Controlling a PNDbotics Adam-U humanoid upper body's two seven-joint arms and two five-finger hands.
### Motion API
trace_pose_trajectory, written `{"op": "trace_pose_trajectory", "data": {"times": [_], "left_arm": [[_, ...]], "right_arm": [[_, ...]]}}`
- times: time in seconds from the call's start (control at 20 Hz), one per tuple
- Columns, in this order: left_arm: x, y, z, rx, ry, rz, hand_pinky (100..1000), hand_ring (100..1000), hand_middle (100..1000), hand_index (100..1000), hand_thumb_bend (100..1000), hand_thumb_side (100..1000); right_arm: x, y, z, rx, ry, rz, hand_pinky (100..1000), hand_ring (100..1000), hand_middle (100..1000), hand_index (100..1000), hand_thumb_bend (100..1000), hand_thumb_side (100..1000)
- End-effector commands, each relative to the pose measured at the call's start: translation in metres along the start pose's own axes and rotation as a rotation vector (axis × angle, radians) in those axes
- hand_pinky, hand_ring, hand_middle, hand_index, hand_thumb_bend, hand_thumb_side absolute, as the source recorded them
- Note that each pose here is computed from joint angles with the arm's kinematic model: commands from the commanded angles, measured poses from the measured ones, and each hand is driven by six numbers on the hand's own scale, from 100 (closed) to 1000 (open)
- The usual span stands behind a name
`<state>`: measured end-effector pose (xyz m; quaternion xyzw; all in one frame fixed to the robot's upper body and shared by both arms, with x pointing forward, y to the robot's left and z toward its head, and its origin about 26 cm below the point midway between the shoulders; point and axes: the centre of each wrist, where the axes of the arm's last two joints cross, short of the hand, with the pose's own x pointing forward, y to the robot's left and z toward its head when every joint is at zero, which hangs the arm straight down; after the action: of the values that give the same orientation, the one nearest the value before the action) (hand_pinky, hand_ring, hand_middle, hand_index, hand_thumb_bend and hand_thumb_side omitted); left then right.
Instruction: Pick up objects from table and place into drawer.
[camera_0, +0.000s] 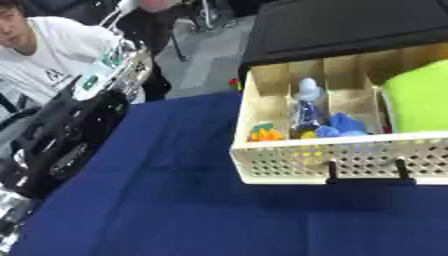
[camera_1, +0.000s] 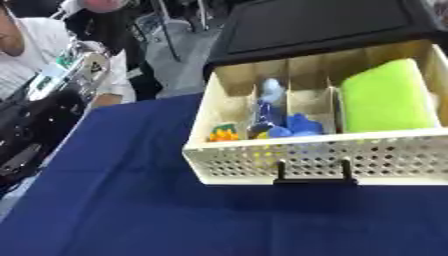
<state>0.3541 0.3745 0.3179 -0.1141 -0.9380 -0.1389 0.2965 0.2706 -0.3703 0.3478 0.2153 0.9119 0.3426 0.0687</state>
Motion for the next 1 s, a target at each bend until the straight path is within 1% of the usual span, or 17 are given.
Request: {"op": "trace_pose_trajectory", "data": {"times": [0.05,0.15,0.2,0.25,0.45,0.75,1.0], "left_arm": [[0.004,0.007,-0.004,-0.012,-0.015,-0.043,503,762,574,346,100,797],[0.0,0.009,-0.001,-0.016,-0.013,-0.063,503,763,574,341,100,796],[-0.002,0.01,0.001,-0.017,-0.012,-0.075,503,762,572,339,100,761],[-0.004,0.011,0.002,-0.017,-0.013,-0.084,502,762,571,339,100,797],[-0.01,0.013,0.001,-0.008,-0.026,-0.127,494,761,569,337,100,786],[-0.021,0.025,0.003,0.065,-0.051,-0.234,487,754,567,335,100,767],[-0.03,0.023,0.005,0.032,-0.054,-0.295,491,755,570,336,100,762]], "right_arm": [[0.004,0.006,-0.006,-0.02,-0.026,-0.043,523,692,582,661,100,732],[0.004,0.006,-0.006,-0.023,-0.028,-0.046,523,692,582,660,100,730],[0.004,0.006,-0.006,-0.024,-0.028,-0.047,523,692,581,660,100,714],[0.004,0.006,-0.006,-0.027,-0.028,-0.049,523,692,581,660,100,726],[0.004,0.008,-0.005,-0.032,-0.024,-0.058,523,692,581,659,100,724],[0.004,0.011,-0.003,-0.037,-0.018,-0.073,523,691,580,659,100,722],[0.004,0.012,-0.002,-0.037,-0.018,-0.079,523,691,580,659,100,721]]}}
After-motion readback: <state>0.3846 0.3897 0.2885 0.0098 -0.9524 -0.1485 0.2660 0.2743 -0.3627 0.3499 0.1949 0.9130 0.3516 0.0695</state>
